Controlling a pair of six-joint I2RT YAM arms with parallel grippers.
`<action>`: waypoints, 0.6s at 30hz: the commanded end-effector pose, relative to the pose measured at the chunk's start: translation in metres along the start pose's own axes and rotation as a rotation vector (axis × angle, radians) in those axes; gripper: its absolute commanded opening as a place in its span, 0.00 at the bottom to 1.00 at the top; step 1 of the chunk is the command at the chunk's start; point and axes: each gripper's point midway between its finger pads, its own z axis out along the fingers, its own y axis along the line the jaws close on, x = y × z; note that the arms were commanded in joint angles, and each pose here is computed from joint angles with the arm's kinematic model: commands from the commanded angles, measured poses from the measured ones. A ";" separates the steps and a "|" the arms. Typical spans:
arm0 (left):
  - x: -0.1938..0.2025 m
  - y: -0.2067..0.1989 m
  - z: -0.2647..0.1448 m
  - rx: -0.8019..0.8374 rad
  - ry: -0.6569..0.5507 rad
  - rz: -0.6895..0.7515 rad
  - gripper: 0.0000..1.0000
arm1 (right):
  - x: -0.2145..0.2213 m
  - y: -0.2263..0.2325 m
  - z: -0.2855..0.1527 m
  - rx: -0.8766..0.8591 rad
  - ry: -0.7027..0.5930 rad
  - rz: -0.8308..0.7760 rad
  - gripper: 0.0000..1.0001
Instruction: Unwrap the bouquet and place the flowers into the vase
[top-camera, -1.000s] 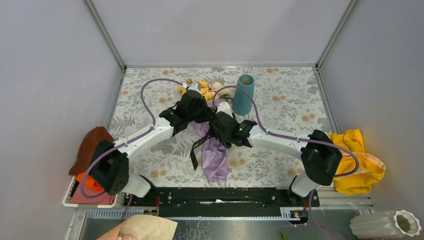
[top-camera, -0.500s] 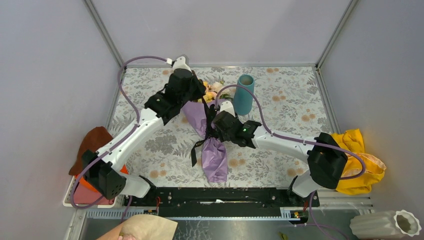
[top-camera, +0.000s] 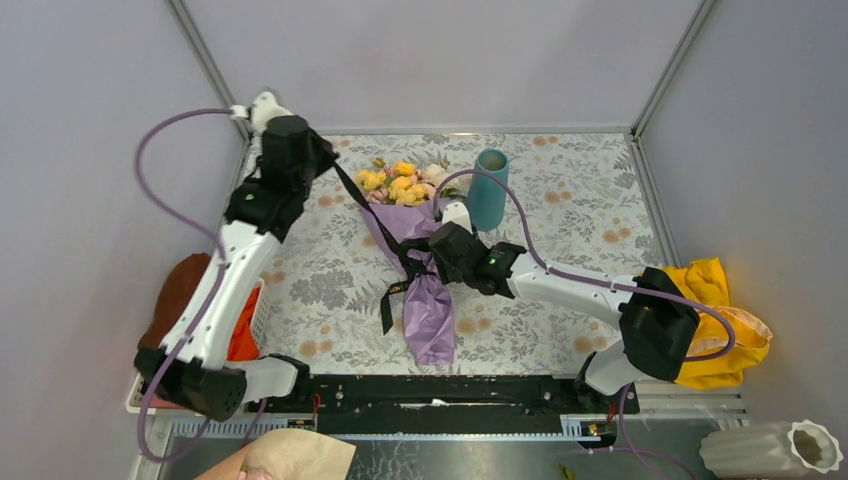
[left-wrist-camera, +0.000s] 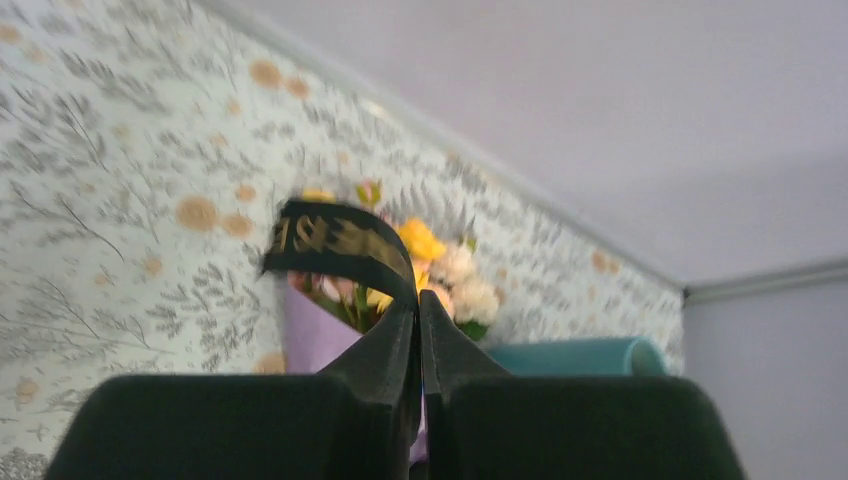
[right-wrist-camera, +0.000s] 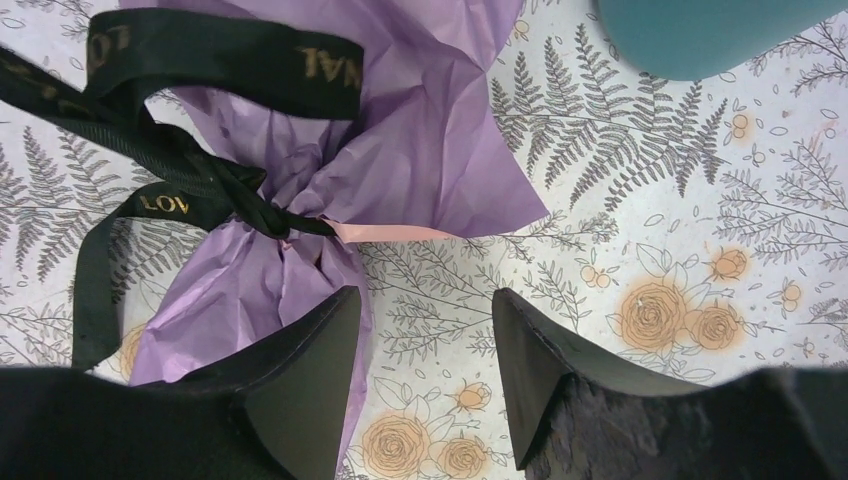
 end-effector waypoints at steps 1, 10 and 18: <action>-0.103 -0.003 -0.076 0.007 -0.318 -0.103 0.12 | -0.020 0.007 -0.007 -0.045 -0.057 0.046 0.59; -0.133 0.042 -0.135 -0.110 -0.500 -0.137 0.23 | -0.015 0.035 0.001 -0.166 -0.010 0.033 0.59; -0.100 0.041 -0.115 -0.073 -0.394 -0.102 0.26 | -0.020 0.062 0.023 -0.220 0.041 0.001 0.58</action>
